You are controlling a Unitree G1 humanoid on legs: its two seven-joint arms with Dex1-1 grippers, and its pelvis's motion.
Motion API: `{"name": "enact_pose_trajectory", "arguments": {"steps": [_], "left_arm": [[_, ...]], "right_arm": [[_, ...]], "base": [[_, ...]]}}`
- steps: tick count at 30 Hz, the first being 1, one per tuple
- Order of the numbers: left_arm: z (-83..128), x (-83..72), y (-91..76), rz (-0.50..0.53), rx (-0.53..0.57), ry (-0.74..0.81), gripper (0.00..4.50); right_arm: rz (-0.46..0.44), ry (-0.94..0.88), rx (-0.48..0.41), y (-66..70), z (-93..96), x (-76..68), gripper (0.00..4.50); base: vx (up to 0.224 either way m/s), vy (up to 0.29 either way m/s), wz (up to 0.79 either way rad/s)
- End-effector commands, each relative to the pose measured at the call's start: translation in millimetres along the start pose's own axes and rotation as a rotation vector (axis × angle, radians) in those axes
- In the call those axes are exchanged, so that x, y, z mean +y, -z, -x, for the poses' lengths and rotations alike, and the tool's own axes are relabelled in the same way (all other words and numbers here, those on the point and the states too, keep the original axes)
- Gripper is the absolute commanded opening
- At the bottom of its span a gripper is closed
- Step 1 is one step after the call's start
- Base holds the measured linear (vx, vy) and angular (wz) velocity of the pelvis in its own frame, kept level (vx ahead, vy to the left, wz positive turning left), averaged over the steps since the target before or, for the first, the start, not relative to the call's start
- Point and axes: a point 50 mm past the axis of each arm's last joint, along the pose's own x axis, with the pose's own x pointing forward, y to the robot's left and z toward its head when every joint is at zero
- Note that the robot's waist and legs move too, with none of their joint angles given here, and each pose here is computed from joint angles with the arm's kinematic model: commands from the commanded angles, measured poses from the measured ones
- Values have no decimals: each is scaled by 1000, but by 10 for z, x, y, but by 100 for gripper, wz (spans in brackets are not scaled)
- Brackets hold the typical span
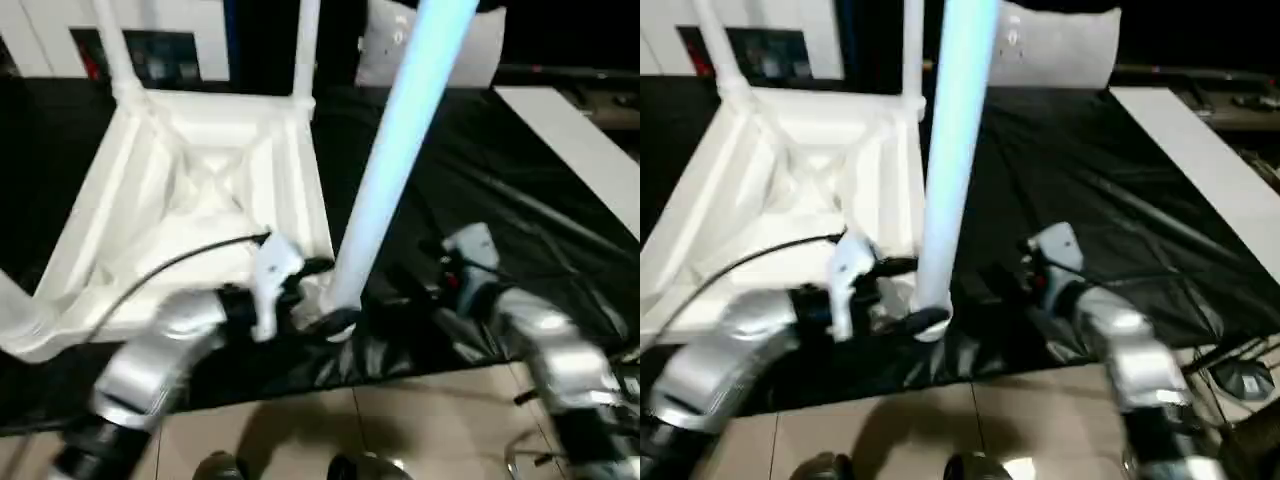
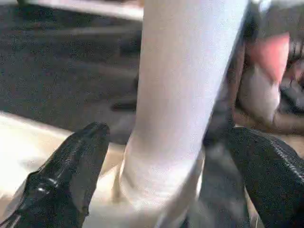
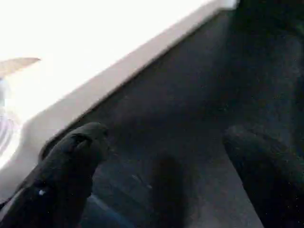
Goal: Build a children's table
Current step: Rotate table base, then rotate leg to tighten
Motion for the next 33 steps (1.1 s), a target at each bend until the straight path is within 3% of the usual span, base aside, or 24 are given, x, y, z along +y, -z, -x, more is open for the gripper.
{"name": "enact_pose_trajectory", "arguments": {"steps": [1,5,6,8,13,21,22,33], "left_arm": [[53,83,74,-68,102,31,409],[88,134,103,-92,143,41,396],[124,200,124,-119,184,56,367],[141,242,128,-127,198,70,358],[168,297,134,-126,229,146,316],[230,316,190,-106,287,196,266],[236,314,194,-96,290,197,240],[235,352,246,-57,296,167,150]], "right_arm": [[36,-74,3,-63,105,36,450],[48,-114,14,-76,159,64,450],[55,-210,37,-87,243,157,450],[57,-299,55,-88,304,258,450],[66,-402,84,-67,336,430,450],[52,-427,102,-68,338,486,450],[52,-428,104,-67,336,490,450],[42,-422,114,-61,286,502,450]], "base": [[0,0,0],[0,0,0],[0,0,0],[0,0,0],[0,0,0],[0,0,0],[0,0,0],[0,0,0]]}}
